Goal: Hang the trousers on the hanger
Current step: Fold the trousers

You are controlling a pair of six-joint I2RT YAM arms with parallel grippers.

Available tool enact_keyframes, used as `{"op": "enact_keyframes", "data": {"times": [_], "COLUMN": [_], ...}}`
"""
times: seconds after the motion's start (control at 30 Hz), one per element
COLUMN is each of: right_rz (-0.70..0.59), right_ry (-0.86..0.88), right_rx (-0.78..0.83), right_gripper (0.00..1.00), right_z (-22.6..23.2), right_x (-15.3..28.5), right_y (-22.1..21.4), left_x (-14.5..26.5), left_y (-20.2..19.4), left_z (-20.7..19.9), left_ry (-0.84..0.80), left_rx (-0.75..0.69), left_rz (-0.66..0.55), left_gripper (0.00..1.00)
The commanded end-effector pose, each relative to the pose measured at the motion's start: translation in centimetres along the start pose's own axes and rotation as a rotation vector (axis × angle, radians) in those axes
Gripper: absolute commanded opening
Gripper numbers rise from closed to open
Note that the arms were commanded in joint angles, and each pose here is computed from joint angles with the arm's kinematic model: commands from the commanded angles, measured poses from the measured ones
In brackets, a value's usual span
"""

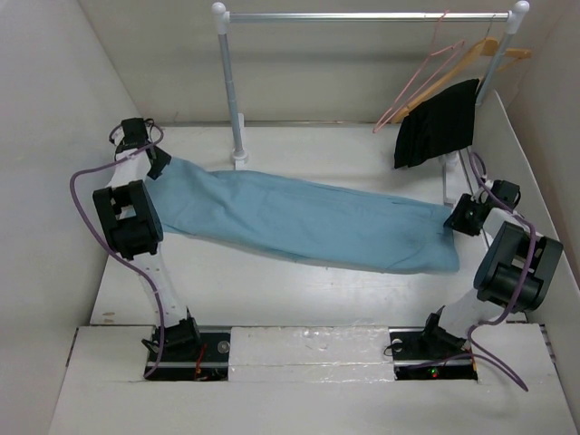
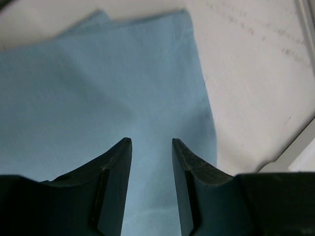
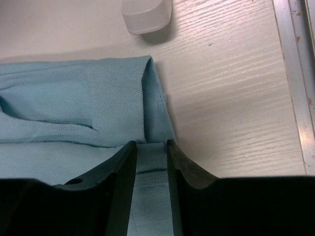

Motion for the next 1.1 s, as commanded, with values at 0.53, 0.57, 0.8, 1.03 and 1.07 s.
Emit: {"op": "enact_keyframes", "data": {"times": [0.53,0.57,0.8,1.03,1.07], "right_rz": [-0.011,0.0,-0.078,-0.118,-0.099], "right_ry": [0.02,0.007,-0.104,-0.107,-0.096], "right_rx": [-0.062,-0.066,-0.043,-0.017,-0.005], "right_gripper": [0.18,0.13,0.0,0.0,0.0], "right_z": [0.4,0.3,-0.6,0.7,1.3], "right_x": [0.1,0.3,2.9,4.6,4.8], "right_y": [0.8,0.6,4.4,5.9,5.3], "left_x": [11.8,11.7,11.2,13.3,14.0], "left_y": [-17.3,-18.0,-21.8,-25.3,-26.4], "left_z": [-14.2,-14.2,-12.8,-13.6,-13.9], "left_ry": [-0.319,-0.318,-0.303,-0.368,-0.384], "left_rx": [-0.413,-0.429,-0.478,-0.54,-0.577], "left_rz": [0.09,0.096,0.165,0.23,0.237], "left_gripper": [0.0,0.0,0.0,0.0,0.0]}}
Point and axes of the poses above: each gripper's point midway between its finger pads, its own x axis back along the fingers, its own z axis along the line the jaws close on, y = z × x, the point moved 2 cm from there along x, back along the fingers
